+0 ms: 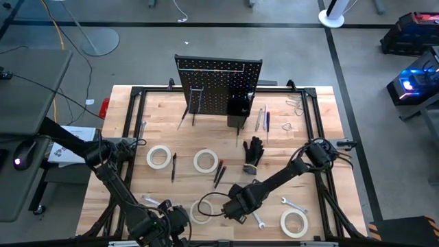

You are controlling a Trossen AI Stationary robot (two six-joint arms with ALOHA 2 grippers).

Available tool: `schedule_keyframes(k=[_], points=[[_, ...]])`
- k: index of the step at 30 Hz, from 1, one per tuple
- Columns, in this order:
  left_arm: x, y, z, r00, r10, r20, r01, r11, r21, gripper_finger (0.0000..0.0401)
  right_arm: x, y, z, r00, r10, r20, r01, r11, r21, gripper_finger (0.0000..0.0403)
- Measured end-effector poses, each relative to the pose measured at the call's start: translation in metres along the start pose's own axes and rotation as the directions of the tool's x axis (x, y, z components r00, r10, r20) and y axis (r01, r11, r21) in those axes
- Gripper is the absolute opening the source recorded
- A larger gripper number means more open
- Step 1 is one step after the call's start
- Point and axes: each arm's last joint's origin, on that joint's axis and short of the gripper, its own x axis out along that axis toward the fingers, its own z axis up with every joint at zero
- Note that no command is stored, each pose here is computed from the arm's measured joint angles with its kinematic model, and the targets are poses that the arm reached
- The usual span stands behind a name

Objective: Hang tools onto peg board
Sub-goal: Hang the 12 mm tool onto the pegboard on the top left

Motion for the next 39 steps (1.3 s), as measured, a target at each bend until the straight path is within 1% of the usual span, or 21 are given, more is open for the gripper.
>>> schedule_keyframes(k=[4, 7, 10, 11, 12, 13, 15, 18, 21, 23, 27, 31, 33, 35, 37, 39], points=[[-0.015, 0.004, 0.009, 0.997, -0.012, 0.076, 0.013, 1.000, -0.009, 0.0000, -0.022, -0.006, -0.002, 0.995, 0.003, 0.095, -0.005, 1.000, 0.026, 0.0045], [-0.029, 0.009, 0.019, 0.990, -0.017, 0.140, 0.015, 1.000, 0.012, 0.0000, -0.034, -0.013, -0.001, 0.986, -0.018, 0.165, 0.007, 0.998, 0.065, 0.0044], [-0.043, 0.016, 0.031, 0.982, -0.021, 0.185, 0.014, 0.999, 0.036, 0.0000, -0.055, -0.015, -0.002, 0.969, 0.021, 0.245, -0.044, 0.995, 0.090, 0.0044], [-0.046, 0.018, 0.035, 0.981, -0.024, 0.195, 0.015, 0.999, 0.044, 0.0000, -0.061, -0.015, -0.003, 0.963, 0.033, 0.267, -0.059, 0.994, 0.092, 0.0031], [-0.050, 0.020, 0.039, 0.979, -0.026, 0.201, 0.015, 0.998, 0.053, 0.0000, -0.066, -0.016, -0.005, 0.959, 0.049, 0.278, -0.077, 0.993, 0.091, 0.0010], [-0.053, 0.022, 0.043, 0.977, -0.028, 0.211, 0.016, 0.998, 0.062, 0.0000, -0.070, -0.016, -0.007, 0.956, 0.054, 0.288, -0.084, 0.992, 0.090, 0.0001], [-0.060, 0.026, 0.051, 0.972, -0.038, 0.233, 0.022, 0.997, 0.069, 0.0000, -0.080, -0.018, -0.010, 0.945, 0.068, 0.319, -0.102, 0.991, 0.091, 0.0004], [-0.067, 0.030, 0.060, 0.959, -0.039, 0.280, 0.016, 0.996, 0.084, 0.0000, -0.100, -0.023, -0.014, 0.915, 0.099, 0.390, -0.146, 0.985, 0.095, 0.0004], [-0.072, 0.033, 0.068, 0.947, -0.033, 0.320, 0.003, 0.996, 0.093, 0.0000, -0.112, -0.030, -0.016, 0.895, 0.088, 0.436, -0.145, 0.984, 0.098, 0.0004], [-0.071, 0.035, 0.072, 0.945, -0.026, 0.327, -0.008, 0.995, 0.100, 0.0000, -0.116, -0.035, -0.016, 0.892, 0.064, 0.447, -0.123, 0.987, 0.104, 0.0003], [-0.067, 0.037, 0.079, 0.952, -0.017, 0.305, -0.017, 0.994, 0.109, 0.0000, -0.123, -0.040, -0.018, 0.892, 0.054, 0.450, -0.102, 0.991, 0.085, 0.0002], [-0.066, 0.038, 0.081, 0.956, -0.015, 0.294, -0.023, 0.992, 0.127, 0.0000, -0.124, -0.037, -0.027, 0.894, 0.068, 0.443, -0.106, 0.993, 0.060, 0.0002], [-0.065, 0.038, 0.083, 0.956, -0.013, 0.293, -0.025, 0.992, 0.125, 0.0000, -0.126, -0.033, -0.037, 0.898, 0.106, 0.426, -0.136, 0.990, 0.039, 0.0001], [-0.065, 0.038, 0.082, 0.957, -0.015, 0.290, -0.023, 0.992, 0.128, 0.0000, -0.129, -0.026, -0.053, 0.901, 0.170, 0.400, -0.189, 0.982, 0.009, 0.0001], [-0.065, 0.038, 0.082, 0.961, -0.021, 0.277, -0.018, 0.991, 0.136, 0.0000, -0.132, -0.016, -0.075, 0.907, 0.253, 0.336, -0.262, 0.965, -0.022, 0.0001], [-0.065, 0.037, 0.082, 0.961, -0.022, 0.274, -0.018, 0.989, 0.144, 0.0000, -0.132, -0.005, -0.104, 0.913, 0.325, 0.247, -0.326, 0.945, -0.041, 0.0001]])
